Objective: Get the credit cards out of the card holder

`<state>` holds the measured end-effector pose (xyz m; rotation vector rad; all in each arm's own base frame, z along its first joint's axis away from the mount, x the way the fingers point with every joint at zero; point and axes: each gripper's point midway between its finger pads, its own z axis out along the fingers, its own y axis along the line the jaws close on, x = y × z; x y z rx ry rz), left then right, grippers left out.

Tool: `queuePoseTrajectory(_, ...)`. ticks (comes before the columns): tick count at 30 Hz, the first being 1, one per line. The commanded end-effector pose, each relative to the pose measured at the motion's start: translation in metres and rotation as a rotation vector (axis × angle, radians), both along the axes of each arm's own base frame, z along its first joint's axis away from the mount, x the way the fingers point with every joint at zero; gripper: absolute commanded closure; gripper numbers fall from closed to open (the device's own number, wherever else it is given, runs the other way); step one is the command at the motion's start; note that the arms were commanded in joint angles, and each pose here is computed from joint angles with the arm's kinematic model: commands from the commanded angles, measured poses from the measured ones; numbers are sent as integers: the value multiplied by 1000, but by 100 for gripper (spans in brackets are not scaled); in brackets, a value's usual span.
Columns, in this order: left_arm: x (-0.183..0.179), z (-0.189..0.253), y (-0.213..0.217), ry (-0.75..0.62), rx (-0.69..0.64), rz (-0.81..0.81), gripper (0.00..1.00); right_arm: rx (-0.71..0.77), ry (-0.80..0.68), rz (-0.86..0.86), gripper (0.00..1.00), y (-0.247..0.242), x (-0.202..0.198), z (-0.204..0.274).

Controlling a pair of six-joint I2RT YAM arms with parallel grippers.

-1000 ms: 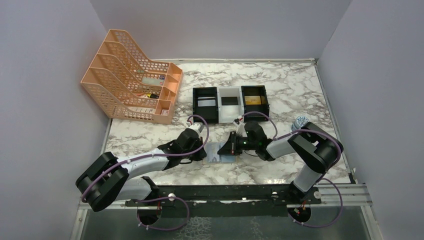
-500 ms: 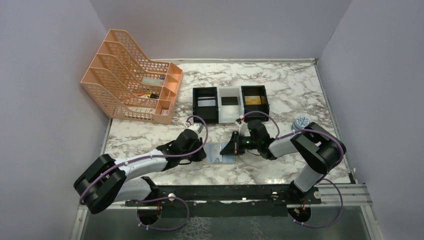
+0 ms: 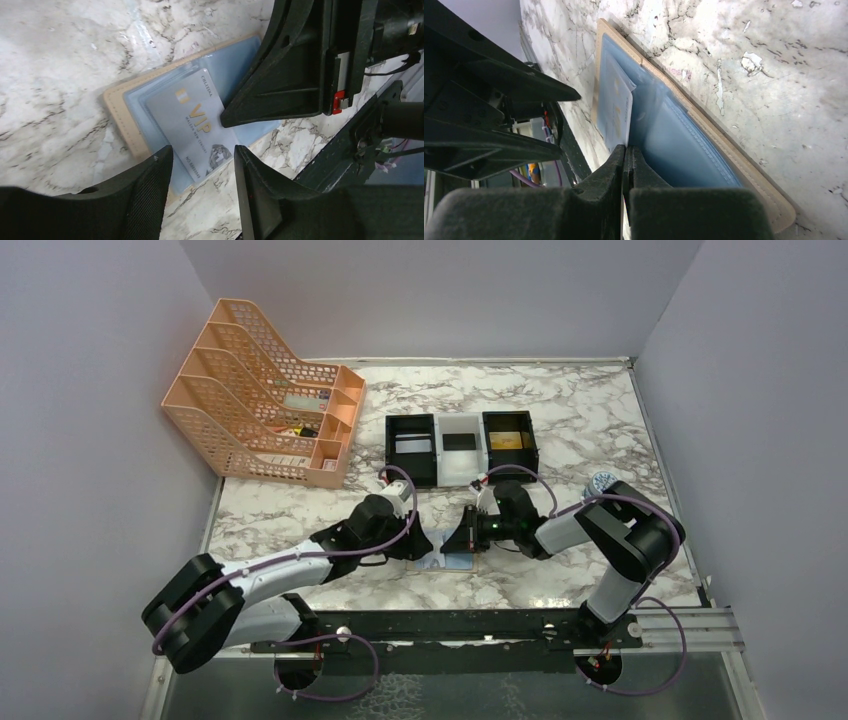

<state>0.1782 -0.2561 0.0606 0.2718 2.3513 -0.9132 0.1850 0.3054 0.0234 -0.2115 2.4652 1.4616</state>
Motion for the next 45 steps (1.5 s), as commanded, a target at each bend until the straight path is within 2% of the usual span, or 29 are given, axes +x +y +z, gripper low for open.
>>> queuePoseTrajectory(1, -7, 3, -26, 17, -73, -98, 51, 4, -1, -1, 99, 2, 4, -1)
queuePoseTrajectory(7, -8, -26, -16, 62, 22, -48, 66, -7, -3, -17, 99, 0, 6, -1)
queuePoseTrajectory(12, -8, -47, 4, 81, 120, 8, 72, -25, -21, -30, 99, -3, 9, 3)
queuePoseTrajectory(17, -10, -58, 15, 94, 181, 23, 74, -33, -20, -40, 99, -9, 10, 2)
queuePoseTrajectory(27, -9, -55, 14, 84, 181, 16, 75, -15, -7, -22, 99, -9, 5, 3)
queuePoseTrajectory(31, -9, -57, 15, 84, 189, 16, 76, -6, -14, -16, 90, -8, 5, 7)
queuePoseTrajectory(35, -10, -60, 16, 90, 196, 14, 78, 6, -15, -22, 87, -7, 6, 11)
queuePoseTrajectory(38, -10, -60, 16, 92, 197, 15, 78, 17, -16, -26, 89, -7, 6, 12)
queuePoseTrajectory(41, -11, -61, 16, 93, 198, 14, 79, 43, -15, -3, 98, -4, 4, 15)
queuePoseTrajectory(45, -10, -59, 17, 88, 198, 18, 79, 32, -15, -21, 99, -7, 4, 13)
